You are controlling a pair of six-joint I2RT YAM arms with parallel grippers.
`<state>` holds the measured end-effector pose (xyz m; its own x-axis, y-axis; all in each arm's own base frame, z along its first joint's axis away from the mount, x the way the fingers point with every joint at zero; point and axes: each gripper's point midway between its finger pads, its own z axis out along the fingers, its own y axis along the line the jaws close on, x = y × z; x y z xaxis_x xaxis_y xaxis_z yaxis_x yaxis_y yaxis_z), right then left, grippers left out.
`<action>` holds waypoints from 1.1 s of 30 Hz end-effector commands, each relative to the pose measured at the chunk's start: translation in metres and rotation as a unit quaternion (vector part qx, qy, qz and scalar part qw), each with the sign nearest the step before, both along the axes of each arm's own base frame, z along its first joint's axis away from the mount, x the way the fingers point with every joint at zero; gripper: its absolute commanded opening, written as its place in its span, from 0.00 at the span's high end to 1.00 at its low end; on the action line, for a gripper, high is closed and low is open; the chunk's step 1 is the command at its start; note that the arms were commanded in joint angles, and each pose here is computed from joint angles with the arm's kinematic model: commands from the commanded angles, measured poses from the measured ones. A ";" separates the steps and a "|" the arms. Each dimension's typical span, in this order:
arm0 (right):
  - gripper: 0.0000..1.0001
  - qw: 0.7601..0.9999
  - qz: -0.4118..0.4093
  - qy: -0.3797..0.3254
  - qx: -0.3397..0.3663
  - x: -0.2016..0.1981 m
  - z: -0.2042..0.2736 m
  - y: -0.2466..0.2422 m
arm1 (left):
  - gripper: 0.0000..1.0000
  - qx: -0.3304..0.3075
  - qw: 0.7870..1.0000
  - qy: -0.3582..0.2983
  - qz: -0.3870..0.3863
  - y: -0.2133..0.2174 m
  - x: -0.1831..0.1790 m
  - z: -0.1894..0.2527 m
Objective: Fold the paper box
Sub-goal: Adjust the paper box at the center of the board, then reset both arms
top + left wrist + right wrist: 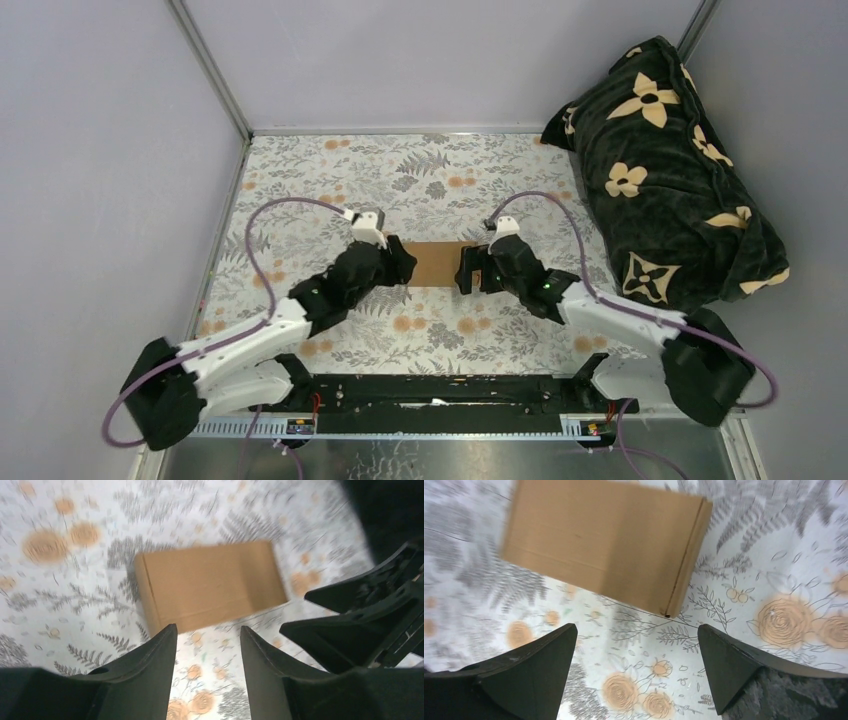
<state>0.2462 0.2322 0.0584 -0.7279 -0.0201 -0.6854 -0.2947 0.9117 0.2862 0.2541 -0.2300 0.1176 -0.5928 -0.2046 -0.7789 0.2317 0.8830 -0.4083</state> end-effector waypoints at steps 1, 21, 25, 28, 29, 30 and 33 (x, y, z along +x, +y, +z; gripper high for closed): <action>0.00 0.997 0.015 -0.072 0.024 0.002 0.067 -0.007 | 0.42 0.029 0.998 -0.043 0.024 0.024 0.001 0.051; 0.00 0.959 -0.186 -0.215 -0.021 0.059 0.091 -0.160 | 0.02 0.060 0.964 -0.081 0.246 0.151 0.042 0.030; 0.00 0.926 -0.264 -0.258 -0.080 0.055 0.078 -0.204 | 0.02 0.098 0.943 -0.098 0.301 0.180 0.044 0.007; 0.00 0.898 -0.315 -0.290 -0.101 0.049 0.071 -0.230 | 0.02 0.127 0.939 -0.116 0.297 0.186 0.054 0.008; 0.00 0.891 -0.323 -0.302 -0.106 0.048 0.069 -0.235 | 0.02 0.129 0.941 -0.126 0.288 0.185 0.059 0.012; 0.00 0.881 -0.334 -0.317 -0.108 0.048 0.071 -0.240 | 0.02 0.139 0.942 -0.139 0.272 0.184 0.065 0.014; 0.00 0.866 -0.355 -0.328 -0.125 0.052 0.065 -0.251 | 0.02 0.173 0.934 -0.157 0.270 0.191 0.078 0.018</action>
<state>0.2794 0.0069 0.0798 -0.2982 0.0755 -0.9515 0.2052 0.9786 0.0134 0.3010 -0.0464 0.0964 -0.3645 -0.1842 -0.9128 -0.2370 0.9663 -0.1004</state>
